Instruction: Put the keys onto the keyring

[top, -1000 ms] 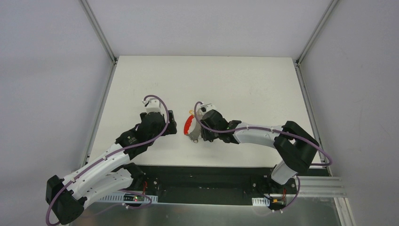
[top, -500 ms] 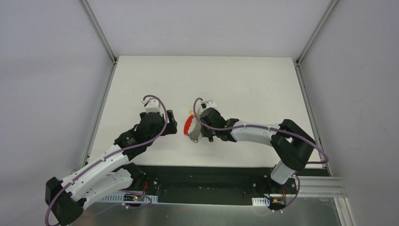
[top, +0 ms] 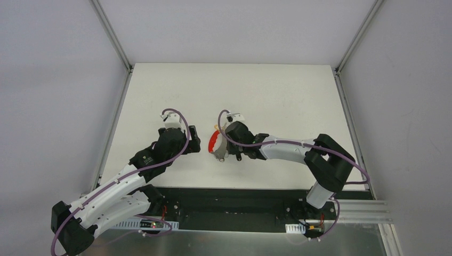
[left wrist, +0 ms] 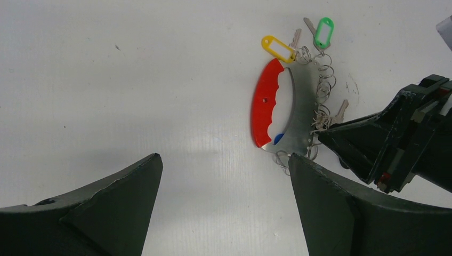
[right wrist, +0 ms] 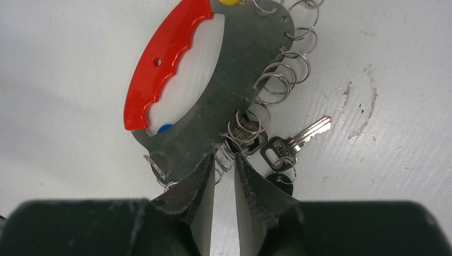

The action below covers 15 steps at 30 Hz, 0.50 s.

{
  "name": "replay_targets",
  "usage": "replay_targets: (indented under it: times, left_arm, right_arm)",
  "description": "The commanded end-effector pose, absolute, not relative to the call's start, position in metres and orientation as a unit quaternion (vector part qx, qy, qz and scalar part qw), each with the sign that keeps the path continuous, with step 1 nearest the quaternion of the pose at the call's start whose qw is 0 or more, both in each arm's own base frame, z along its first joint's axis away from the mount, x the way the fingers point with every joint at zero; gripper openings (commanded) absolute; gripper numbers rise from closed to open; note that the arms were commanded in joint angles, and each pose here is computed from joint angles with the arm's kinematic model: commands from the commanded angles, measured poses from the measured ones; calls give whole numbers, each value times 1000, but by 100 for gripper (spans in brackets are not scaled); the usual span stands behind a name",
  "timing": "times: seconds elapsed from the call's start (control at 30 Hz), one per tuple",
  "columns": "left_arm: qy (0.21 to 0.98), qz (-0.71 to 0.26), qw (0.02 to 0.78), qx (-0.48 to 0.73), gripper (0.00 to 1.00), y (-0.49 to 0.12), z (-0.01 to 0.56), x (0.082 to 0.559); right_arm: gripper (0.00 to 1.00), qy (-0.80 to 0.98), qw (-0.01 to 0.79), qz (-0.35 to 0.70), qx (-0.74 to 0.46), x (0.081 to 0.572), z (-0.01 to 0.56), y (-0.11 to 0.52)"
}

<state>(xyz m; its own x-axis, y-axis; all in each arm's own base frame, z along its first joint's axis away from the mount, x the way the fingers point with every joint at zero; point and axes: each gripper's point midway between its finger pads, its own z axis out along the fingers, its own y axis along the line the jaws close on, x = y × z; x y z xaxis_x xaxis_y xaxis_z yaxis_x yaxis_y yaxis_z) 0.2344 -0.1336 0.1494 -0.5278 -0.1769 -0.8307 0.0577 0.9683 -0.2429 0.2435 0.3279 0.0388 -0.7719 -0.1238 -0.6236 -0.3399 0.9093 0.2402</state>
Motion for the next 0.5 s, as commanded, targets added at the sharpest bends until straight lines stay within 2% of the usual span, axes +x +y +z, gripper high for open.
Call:
replay_targets:
  times: [0.0, 0.2, 0.47]
  left_arm:
    - [859, -135, 491, -45, 89, -136, 154, 236]
    - [859, -136, 491, -45, 89, -136, 155, 236]
    - [860, -137, 490, -44, 89, -137, 155, 236]
  right_arm:
    - [22, 923, 313, 190, -118, 247, 45, 342]
    - [21, 924, 309, 191, -121, 246, 43, 343]
    - [15, 925, 302, 193, -125, 245, 40, 346]
